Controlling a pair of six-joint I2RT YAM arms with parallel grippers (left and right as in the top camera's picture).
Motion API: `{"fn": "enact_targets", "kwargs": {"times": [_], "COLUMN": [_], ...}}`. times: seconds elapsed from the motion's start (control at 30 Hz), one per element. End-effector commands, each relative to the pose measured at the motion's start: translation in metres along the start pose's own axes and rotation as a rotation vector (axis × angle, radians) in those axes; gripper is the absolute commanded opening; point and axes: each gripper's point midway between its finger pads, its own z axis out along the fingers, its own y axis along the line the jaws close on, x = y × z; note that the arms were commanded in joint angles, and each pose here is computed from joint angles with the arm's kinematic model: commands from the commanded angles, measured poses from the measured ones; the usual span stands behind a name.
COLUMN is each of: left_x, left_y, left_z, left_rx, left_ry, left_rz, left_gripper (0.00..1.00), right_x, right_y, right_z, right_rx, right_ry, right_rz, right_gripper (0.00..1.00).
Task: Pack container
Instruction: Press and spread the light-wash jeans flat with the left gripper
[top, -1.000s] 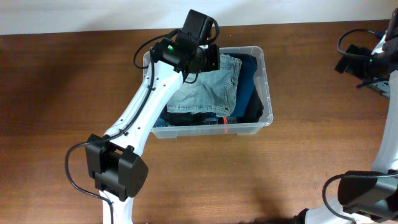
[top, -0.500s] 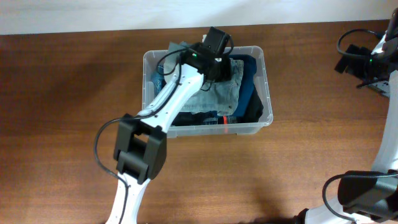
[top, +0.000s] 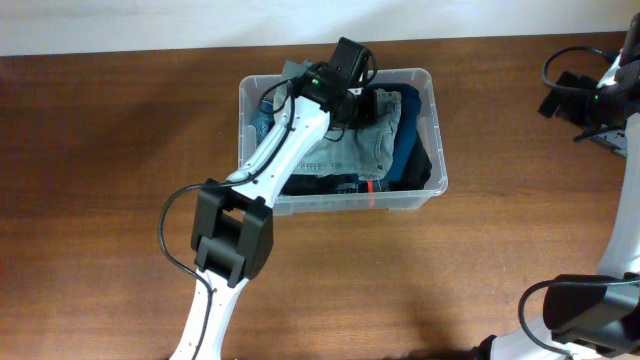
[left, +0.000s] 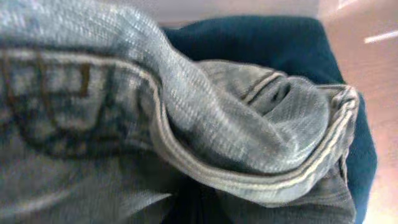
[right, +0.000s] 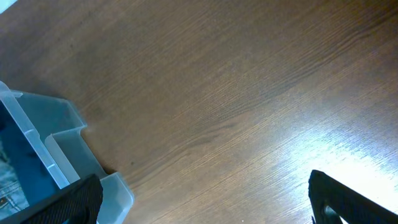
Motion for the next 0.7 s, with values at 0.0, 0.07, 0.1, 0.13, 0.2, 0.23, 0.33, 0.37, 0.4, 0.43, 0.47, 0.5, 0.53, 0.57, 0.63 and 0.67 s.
{"fn": "enact_targets", "kwargs": {"times": [0.0,0.07,0.1,0.13,0.2,0.23,0.33,0.37,0.4,0.43,0.47,0.5,0.53,0.57,0.63,0.67], "left_x": [-0.012,-0.019,-0.018,-0.016,-0.009,-0.004,0.015,0.021,0.027,0.032,0.037,0.043,0.049,0.056,0.066,0.071], "left_y": [-0.014,-0.005,-0.001,0.003,0.013,0.018,0.033,0.037,0.041,0.044,0.048,0.052,0.056,0.060,0.068,0.074], "left_z": [-0.056,-0.092,-0.101,-0.107,-0.113,-0.114,-0.109,-0.106,-0.102,-0.099,-0.094,-0.090,-0.085,-0.080,-0.068,-0.059], "left_rx": [-0.040,-0.133,-0.163,-0.188,-0.238,-0.263,-0.318,-0.332,-0.344,-0.352,-0.361,-0.370,-0.380,-0.387,-0.400,-0.405], "left_ry": [-0.062,-0.120,-0.125,-0.124,-0.102,-0.082,-0.004,0.022,0.045,0.062,0.079,0.098,0.118,0.137,0.162,0.171], "left_rz": [0.036,0.041,0.039,0.038,0.036,0.040,0.040,0.039,0.038,0.037,0.036,0.035,0.035,0.034,0.033,0.032], "left_gripper": [0.00,0.00,0.01,0.01,0.00,0.01,0.01,0.01,0.01,0.01,0.00,0.01,0.00,0.00,0.01,0.01], "right_x": [0.000,0.000,0.000,0.000,0.000,0.000,0.000,0.000,0.000,0.000,0.000,0.000,0.000,0.000,0.000,0.000], "right_y": [-0.003,-0.003,-0.003,-0.003,-0.003,-0.003,-0.003,-0.003,-0.003,-0.003,-0.003,-0.003,-0.003,-0.003,-0.003,-0.003], "right_z": [0.001,0.001,0.001,0.001,0.001,0.001,0.001,0.001,0.001,0.001,0.001,0.001,0.001,0.001,0.001,0.001], "right_rx": [0.014,0.014,0.014,0.014,0.014,0.014,0.014,0.014,0.014,0.014,0.014,0.014,0.014,0.014,0.014,0.014], "right_ry": [0.000,0.000,0.000,0.000,0.000,0.000,0.000,0.000,0.000,0.000,0.000,0.000,0.000,0.000,0.000,0.000], "right_rz": [0.003,0.003,0.003,0.003,0.003,0.003,0.003,0.003,0.003,0.003,0.003,0.003,0.003,0.003,0.003,0.003], "right_gripper": [0.98,0.98,0.98,0.99,0.98,0.99,0.99,0.99,0.99,0.98,0.98,0.98,0.98,0.98,0.98,0.98]}}
